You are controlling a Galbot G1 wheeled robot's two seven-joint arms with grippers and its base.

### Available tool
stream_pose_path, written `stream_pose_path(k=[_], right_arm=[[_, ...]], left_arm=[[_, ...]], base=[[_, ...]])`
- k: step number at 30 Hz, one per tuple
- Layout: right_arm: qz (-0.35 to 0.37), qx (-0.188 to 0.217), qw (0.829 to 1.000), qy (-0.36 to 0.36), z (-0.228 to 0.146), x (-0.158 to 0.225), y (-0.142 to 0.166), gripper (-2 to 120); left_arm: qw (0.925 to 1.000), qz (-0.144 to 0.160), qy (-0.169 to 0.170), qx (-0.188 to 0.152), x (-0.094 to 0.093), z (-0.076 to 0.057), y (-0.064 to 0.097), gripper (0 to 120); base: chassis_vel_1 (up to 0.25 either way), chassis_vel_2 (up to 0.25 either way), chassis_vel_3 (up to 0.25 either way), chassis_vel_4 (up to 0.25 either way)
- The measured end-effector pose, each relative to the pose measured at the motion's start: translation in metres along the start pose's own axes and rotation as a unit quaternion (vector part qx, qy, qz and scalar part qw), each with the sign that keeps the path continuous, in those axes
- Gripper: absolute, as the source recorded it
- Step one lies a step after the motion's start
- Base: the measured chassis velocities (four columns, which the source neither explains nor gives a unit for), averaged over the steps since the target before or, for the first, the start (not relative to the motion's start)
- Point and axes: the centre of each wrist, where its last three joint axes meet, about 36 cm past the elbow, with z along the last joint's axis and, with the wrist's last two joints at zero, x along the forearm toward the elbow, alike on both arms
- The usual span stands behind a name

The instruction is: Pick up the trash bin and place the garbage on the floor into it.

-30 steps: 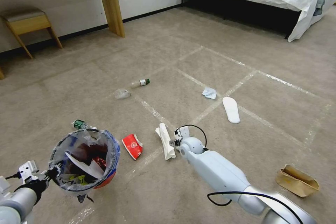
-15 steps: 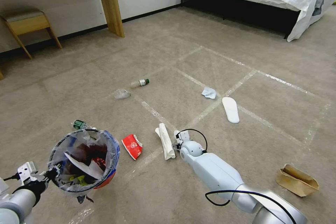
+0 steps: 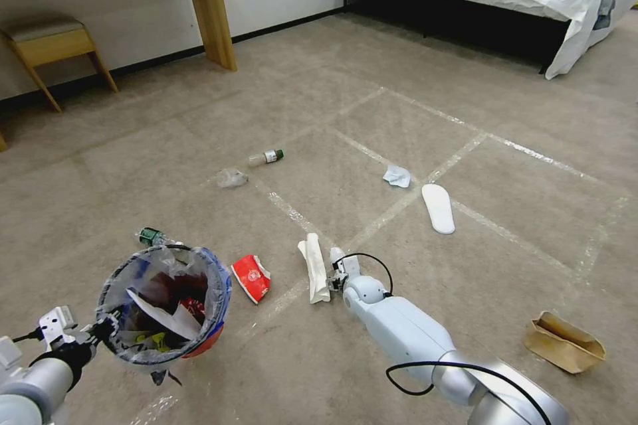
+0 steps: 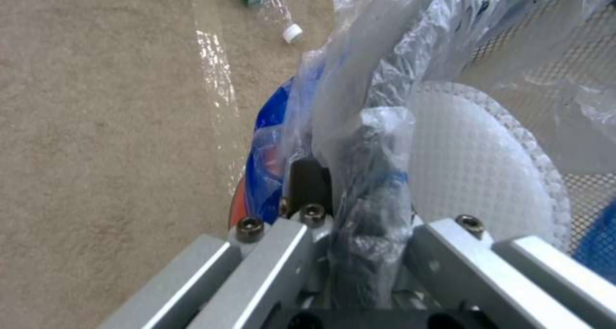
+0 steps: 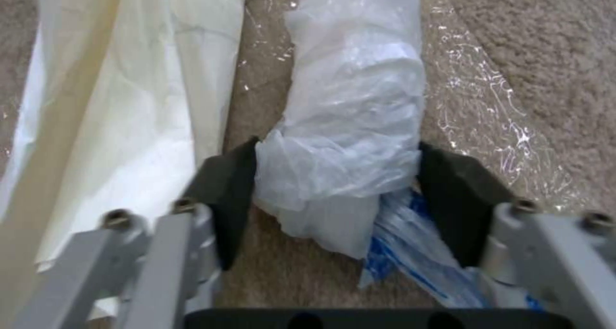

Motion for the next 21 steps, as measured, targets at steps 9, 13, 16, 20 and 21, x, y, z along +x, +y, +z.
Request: stream_pose_path(k=[9,13,16,20,21], right_arm=[[0.001,-0.004,1.000,-0.008,0.003,0.005,-0.007,23],[-0.001,-0.014,1.000,-0.022,0.003,0.012,-0.011,6],[-0.010,-0.030,0.998,-0.047,-0.009,0.028,-0.014,0],[-0.032,-0.053,0.993,-0.099,-0.037,0.062,-0.020,0],[-0.051,-0.065,0.987,-0.135,-0.056,0.084,-0.021,0]], left_arm=[[1.0000,-0.003,0.004,0.003,-0.004,0.004,0.002,1],[1.0000,-0.003,0.005,0.003,-0.004,0.005,0.002,1],[1.0000,-0.004,0.005,0.001,-0.004,0.004,0.002,1],[1.0000,0.000,0.003,0.000,-0.003,0.002,0.000,1],[1.0000,0.002,0.002,-0.001,-0.003,0.001,-0.001,1]], base=[[0.000,0.000,0.000,0.000],[0.000,0.000,0.000,0.000],[0.000,0.000,0.000,0.000],[0.000,0.000,0.000,0.000],[0.000,0.000,0.000,0.000]])
